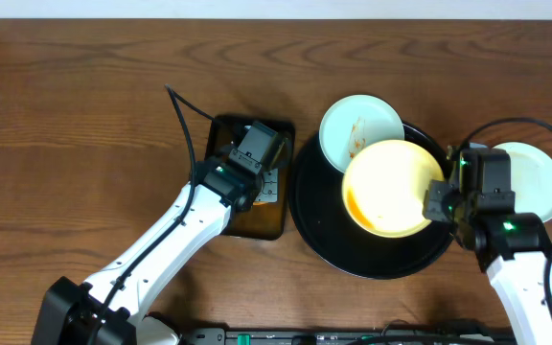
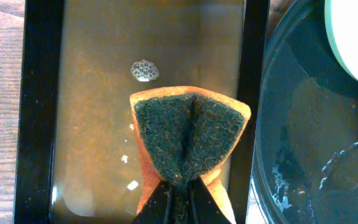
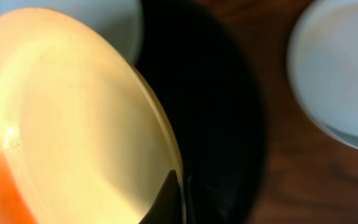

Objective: Clean dirty plates on tray and stack at the side

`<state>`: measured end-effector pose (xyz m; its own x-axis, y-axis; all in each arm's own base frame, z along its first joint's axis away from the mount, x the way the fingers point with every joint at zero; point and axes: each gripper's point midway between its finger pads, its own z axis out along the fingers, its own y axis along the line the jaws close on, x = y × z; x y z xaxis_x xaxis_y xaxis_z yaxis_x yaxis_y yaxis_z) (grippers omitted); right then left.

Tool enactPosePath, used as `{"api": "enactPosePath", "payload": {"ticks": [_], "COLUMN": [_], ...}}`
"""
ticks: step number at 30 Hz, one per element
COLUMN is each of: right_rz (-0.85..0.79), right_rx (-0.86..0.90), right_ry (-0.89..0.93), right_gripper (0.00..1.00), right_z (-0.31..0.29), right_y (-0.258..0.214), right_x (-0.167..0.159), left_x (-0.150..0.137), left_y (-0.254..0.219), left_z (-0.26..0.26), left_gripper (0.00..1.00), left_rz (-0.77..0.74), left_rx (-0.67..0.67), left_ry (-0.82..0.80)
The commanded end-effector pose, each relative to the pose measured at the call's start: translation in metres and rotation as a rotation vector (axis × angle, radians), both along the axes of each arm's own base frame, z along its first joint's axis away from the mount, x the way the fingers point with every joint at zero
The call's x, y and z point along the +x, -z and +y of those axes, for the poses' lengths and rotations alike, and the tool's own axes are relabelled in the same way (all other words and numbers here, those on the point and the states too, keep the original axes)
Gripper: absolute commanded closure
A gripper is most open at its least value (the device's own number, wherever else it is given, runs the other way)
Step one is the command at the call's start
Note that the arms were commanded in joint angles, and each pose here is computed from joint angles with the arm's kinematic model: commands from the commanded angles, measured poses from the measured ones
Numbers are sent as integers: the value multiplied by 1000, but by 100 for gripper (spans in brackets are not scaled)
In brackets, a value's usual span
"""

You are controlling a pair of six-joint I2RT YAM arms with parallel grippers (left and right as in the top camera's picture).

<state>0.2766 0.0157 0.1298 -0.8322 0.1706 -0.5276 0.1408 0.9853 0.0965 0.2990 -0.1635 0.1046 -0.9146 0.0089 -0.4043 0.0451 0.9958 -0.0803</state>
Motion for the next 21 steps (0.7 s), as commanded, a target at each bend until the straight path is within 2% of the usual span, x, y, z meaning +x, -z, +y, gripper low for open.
{"api": "enactPosePath", "payload": {"ticks": [1,5,12,21], "right_rz": [-17,-17,81,-81], "right_rx": [183,270,337,371], "right_ry": [-79,-116,-199,-228], "right_gripper": [99,99,99,99], "right_z": [37,53,71,79], "right_y": [-6,-2,16,-7], "right_x": [14,25,14,46], "left_x": [0,0,0,0], "left_y": [1,1,1,1], "left_z": [6,6,6,6], "left_gripper": [92,92,92,92], "left_rz": [-5,-4,-5,-4], "left_rx": [23,23,22,23], "left_ry": [-3,-3,-3,-3]}}
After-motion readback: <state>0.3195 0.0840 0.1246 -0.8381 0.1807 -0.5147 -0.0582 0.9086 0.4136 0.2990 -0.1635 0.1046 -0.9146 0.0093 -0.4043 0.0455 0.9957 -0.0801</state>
